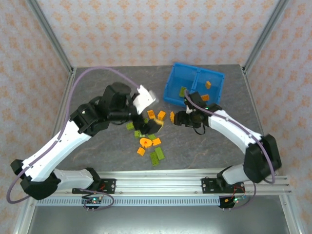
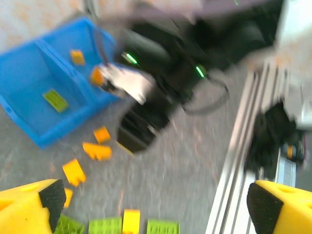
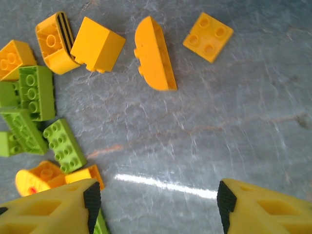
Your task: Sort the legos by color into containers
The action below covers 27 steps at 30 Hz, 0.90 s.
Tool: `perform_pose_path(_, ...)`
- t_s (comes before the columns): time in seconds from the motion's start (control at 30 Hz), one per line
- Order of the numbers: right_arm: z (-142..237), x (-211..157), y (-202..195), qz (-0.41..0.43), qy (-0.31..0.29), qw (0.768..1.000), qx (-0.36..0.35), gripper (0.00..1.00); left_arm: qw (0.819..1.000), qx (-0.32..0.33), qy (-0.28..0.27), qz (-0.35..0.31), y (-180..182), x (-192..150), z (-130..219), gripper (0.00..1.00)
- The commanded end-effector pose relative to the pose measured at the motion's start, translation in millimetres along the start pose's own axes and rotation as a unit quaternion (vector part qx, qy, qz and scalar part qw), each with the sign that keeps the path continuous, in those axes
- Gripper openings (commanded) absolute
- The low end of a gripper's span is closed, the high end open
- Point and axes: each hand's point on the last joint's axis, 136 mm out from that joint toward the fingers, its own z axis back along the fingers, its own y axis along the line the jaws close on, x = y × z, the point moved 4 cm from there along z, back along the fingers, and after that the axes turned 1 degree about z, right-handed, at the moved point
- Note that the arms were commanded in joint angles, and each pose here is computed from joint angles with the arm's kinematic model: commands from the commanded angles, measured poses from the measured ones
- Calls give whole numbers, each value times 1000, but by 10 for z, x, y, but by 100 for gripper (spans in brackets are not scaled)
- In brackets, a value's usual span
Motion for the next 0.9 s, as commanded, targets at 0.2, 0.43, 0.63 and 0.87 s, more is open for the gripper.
perform_pose_path(0.2,-613,403,83,41,8,997,-64,53,981,-49,67,-175,-153,-1114,-142,100)
perform_pose_path(0.43,-905,415,126,43,35,996,-64,51,971,-31,32,-234,-126,-1345,-237,100)
perform_pose_path(0.63,-1138,393,126,52,57,993,-85,42,970,-51,63,-227,-131,-1475,-332,100)
perform_pose_path(0.87,-1082,448,103,54,38,991,-115,18,968,-59,66,-233,-135,-1512,-367,100)
